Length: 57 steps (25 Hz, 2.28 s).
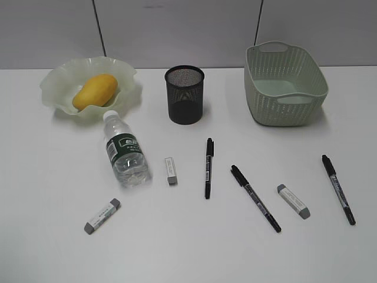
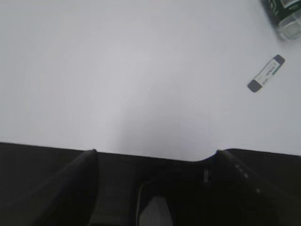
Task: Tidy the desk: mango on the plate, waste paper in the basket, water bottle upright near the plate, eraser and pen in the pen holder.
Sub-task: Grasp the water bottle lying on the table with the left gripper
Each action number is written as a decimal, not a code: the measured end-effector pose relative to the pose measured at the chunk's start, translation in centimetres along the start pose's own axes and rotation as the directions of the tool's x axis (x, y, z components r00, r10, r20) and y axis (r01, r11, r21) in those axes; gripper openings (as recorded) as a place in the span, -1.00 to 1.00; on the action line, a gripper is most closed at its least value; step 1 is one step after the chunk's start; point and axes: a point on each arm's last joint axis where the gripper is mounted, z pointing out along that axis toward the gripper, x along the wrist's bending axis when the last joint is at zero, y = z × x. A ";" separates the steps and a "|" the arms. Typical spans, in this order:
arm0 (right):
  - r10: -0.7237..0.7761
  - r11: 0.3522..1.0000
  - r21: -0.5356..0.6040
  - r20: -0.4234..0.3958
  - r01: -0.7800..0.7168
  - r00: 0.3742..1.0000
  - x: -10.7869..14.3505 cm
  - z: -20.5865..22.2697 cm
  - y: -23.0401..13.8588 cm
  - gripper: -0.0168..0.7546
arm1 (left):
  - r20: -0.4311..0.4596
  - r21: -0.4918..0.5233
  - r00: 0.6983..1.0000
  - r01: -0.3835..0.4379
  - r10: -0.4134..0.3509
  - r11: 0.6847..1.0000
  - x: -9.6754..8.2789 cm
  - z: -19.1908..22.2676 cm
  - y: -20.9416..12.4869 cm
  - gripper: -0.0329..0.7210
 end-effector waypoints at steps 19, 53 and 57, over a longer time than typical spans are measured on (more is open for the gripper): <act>-0.001 1.000 0.000 0.001 0.001 1.000 0.0 0.0 0.0 0.20 | 0.000 0.436 0.987 0.144 -0.161 0.888 -6.8 10.4 14.6 0.68; 0.001 1.000 0.000 0.002 -0.001 1.000 0.0 0.0 0.0 0.20 | -0.099 0.448 0.937 0.343 -0.335 0.826 -18.9 27.6 20.0 0.68; 0.001 1.000 0.000 0.002 -0.001 1.000 0.0 0.0 0.0 0.20 | -0.125 0.468 0.932 0.357 -0.340 0.808 -19.0 28.9 19.3 0.72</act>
